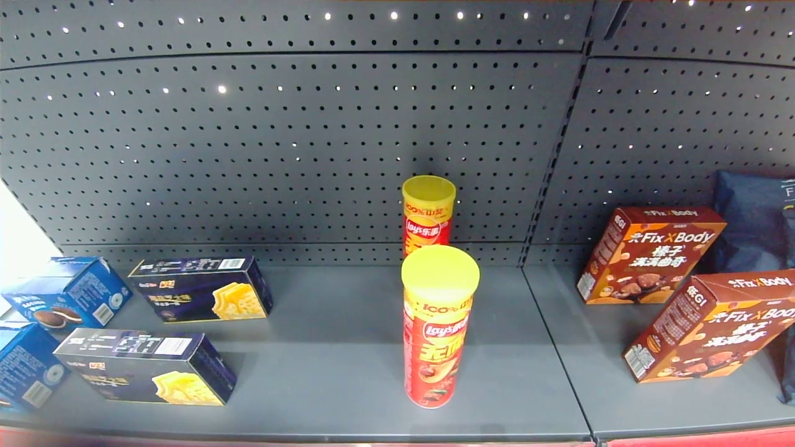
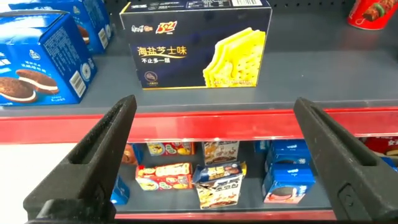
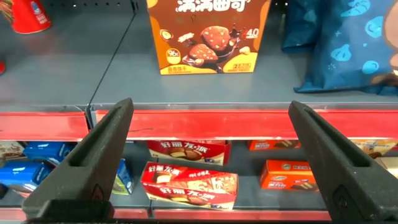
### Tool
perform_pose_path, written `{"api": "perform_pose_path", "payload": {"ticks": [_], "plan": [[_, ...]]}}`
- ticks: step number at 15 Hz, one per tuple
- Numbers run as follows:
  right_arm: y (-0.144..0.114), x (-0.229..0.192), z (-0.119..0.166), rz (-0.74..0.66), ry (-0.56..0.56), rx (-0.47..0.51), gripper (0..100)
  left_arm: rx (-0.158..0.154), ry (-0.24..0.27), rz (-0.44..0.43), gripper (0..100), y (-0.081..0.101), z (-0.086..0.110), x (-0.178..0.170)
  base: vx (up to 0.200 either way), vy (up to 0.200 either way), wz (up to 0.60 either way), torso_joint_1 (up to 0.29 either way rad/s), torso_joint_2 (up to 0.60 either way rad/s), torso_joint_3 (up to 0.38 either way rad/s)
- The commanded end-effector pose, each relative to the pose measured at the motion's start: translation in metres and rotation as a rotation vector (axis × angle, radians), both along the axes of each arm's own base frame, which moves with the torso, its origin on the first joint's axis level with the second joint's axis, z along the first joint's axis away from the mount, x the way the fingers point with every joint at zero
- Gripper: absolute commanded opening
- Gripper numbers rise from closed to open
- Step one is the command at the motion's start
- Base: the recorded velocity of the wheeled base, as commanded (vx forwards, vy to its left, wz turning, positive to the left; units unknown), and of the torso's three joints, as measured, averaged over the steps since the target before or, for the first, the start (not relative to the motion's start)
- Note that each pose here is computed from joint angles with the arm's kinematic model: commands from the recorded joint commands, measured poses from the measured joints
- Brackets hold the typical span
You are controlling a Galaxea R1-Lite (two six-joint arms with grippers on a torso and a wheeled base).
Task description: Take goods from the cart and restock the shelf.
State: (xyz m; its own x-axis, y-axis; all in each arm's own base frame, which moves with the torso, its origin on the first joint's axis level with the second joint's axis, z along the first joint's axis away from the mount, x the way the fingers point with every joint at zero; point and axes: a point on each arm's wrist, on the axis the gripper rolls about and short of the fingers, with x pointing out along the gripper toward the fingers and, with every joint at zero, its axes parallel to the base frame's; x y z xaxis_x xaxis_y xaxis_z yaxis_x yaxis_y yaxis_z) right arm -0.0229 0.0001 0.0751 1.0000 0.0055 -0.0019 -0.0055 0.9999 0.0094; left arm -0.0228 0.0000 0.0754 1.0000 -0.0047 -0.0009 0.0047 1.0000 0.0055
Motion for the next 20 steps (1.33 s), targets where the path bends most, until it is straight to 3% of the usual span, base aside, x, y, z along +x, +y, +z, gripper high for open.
{"api": "perform_pose_path", "payload": {"ticks": [1, 20], "plan": [[0.0, 0.0001, 0.0, 0.001, 0.001, 0.0, 100, 0.001, -0.001, 0.0, 100, 0.0, 0.0, 0.0, 0.0, 0.0, 0.0, 0.0, 0.0, 0.0], [0.0, 0.0001, 0.0, 0.001, 0.001, 0.0, 100, -0.004, -0.001, 0.005, 100, 0.0001, 0.0, 0.0, 0.0, 0.0, 0.0, 0.0, 0.0, 0.0]]}}
